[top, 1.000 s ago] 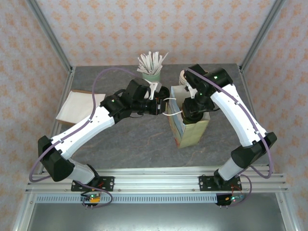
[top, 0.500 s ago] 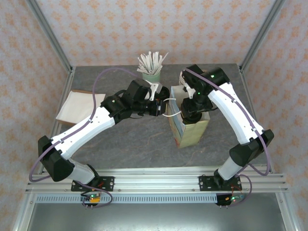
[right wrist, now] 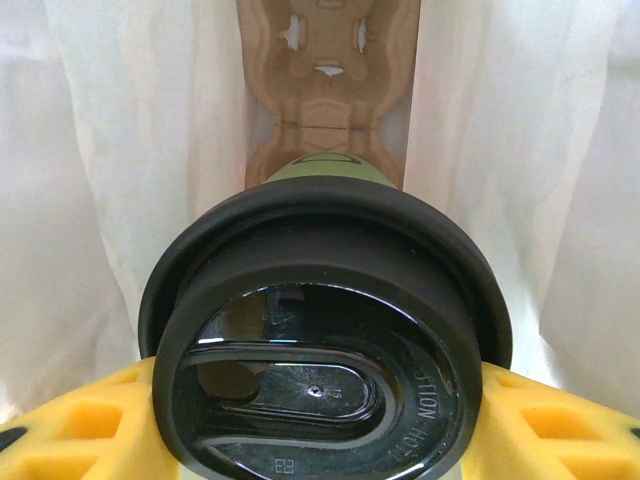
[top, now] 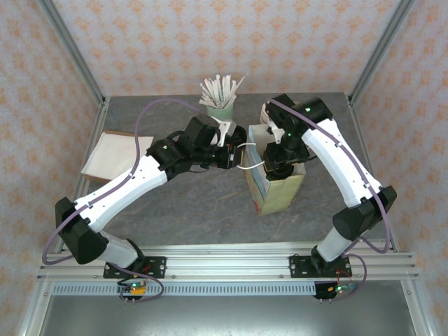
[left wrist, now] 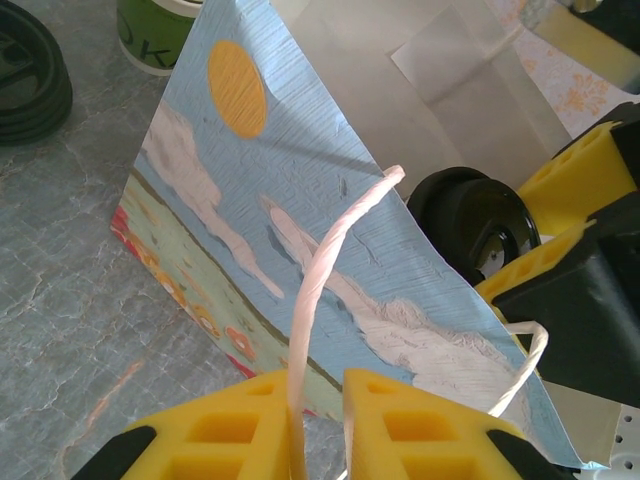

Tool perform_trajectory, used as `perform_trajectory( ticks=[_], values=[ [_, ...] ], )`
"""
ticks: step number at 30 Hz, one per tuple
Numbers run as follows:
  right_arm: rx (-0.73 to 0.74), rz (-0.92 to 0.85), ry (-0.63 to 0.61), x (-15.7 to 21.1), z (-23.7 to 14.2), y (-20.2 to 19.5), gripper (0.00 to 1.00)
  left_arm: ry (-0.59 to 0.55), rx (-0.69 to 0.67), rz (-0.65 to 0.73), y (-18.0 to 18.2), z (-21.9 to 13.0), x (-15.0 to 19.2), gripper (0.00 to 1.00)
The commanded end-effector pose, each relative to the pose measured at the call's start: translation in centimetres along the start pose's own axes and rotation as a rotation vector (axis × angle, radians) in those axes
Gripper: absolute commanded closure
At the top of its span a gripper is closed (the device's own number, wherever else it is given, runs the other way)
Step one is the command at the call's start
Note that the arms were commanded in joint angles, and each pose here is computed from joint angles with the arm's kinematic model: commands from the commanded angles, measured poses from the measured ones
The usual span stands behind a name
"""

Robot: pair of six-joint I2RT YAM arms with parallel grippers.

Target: Pack the takeout coffee

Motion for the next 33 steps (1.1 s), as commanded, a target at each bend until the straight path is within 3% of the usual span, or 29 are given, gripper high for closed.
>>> perform_trajectory(
  ticks=[1,33],
  values=[
    [0.028,-0.005,0.076,1.1,0.7,-0.5,0.43,-0.032,-0.008,0.03,-0.6,-1.2,-0.7,0.8],
    [0.032,0.015,0.059,-0.2,3.8,-0.2,0.47,-0.026,-0.015,0.03,-0.5,-1.3,-0.3,0.8]
  ],
)
Point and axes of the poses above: each hand's point on the last joint's axis, 136 mm out from that joint toward the fingers, its own z axis out along the fingers, its own y axis along the line the jaws close on, x = y × z, the point moved 3 cm from there along -z, back along the fingers, and after that the axes turned 6 degrees about z, right-handed, at the moved point
